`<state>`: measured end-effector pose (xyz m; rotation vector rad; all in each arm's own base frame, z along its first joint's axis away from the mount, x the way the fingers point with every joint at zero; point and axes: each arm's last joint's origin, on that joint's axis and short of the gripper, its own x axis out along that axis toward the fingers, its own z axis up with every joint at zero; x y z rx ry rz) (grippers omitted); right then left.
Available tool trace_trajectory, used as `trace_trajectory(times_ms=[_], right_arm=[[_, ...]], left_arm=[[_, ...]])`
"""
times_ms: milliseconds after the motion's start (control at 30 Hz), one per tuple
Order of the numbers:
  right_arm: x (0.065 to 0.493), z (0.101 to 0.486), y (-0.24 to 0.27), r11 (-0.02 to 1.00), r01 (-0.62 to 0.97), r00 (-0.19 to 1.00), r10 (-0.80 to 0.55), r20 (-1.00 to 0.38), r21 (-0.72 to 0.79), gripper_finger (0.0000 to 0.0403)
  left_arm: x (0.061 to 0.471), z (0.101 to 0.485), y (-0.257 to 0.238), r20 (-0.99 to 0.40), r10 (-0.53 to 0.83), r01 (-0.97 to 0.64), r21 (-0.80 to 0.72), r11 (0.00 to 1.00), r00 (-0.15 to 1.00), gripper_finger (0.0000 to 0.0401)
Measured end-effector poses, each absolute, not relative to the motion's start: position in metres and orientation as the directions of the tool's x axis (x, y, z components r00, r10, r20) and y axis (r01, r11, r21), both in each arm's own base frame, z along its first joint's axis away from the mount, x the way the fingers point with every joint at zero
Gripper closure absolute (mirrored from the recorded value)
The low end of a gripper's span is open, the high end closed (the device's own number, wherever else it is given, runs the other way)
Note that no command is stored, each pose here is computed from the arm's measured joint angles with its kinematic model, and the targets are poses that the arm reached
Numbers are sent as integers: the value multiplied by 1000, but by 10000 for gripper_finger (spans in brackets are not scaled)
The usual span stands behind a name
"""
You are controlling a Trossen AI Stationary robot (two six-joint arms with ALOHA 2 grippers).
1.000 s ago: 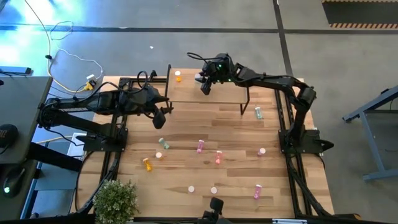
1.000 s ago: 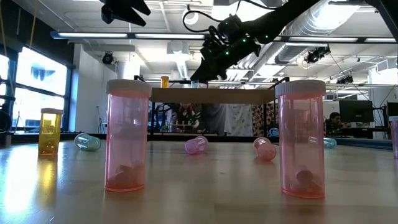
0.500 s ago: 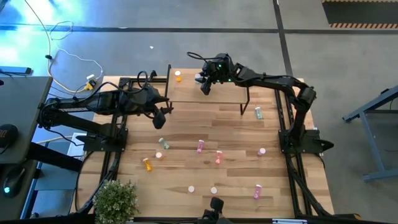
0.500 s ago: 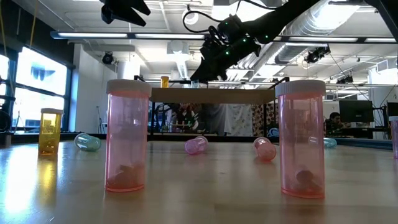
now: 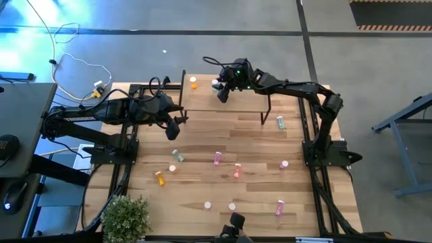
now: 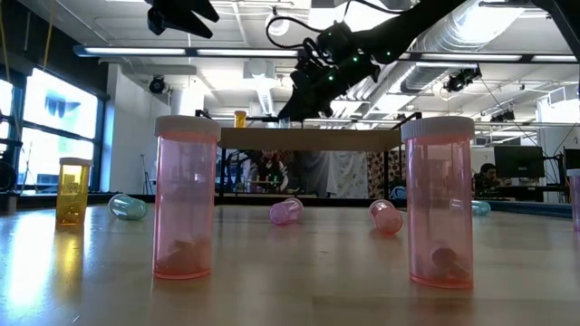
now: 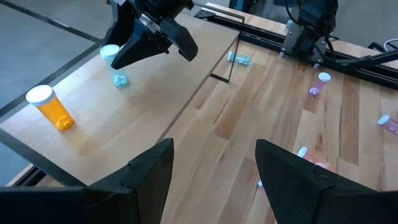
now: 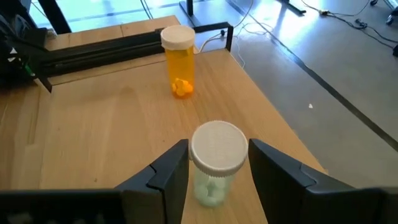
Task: Pick and place medicine bottles onto shelf by color
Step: Put the center green pill bottle on the shelf, then put the bottom left pink pill bottle on the shelf
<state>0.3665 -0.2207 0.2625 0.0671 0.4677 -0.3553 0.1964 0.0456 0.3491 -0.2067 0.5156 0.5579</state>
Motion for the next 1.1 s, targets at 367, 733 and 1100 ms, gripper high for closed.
trace_trajectory(times_ms=[367,733,1100], right_arm=[[366,263,-222,934,358,833,-320,-451,0,245],[355,284,-221,924,382,839,-356,-412,-20,245],[334,334,-183,929,368,866,-329,-376,34,245]], left_arm=[[195,346,44,-549,422,-533,-52,844,721,183],[194,345,44,-560,420,-534,-47,844,714,183],[197,338,34,-595,272,-413,-112,904,756,183]])
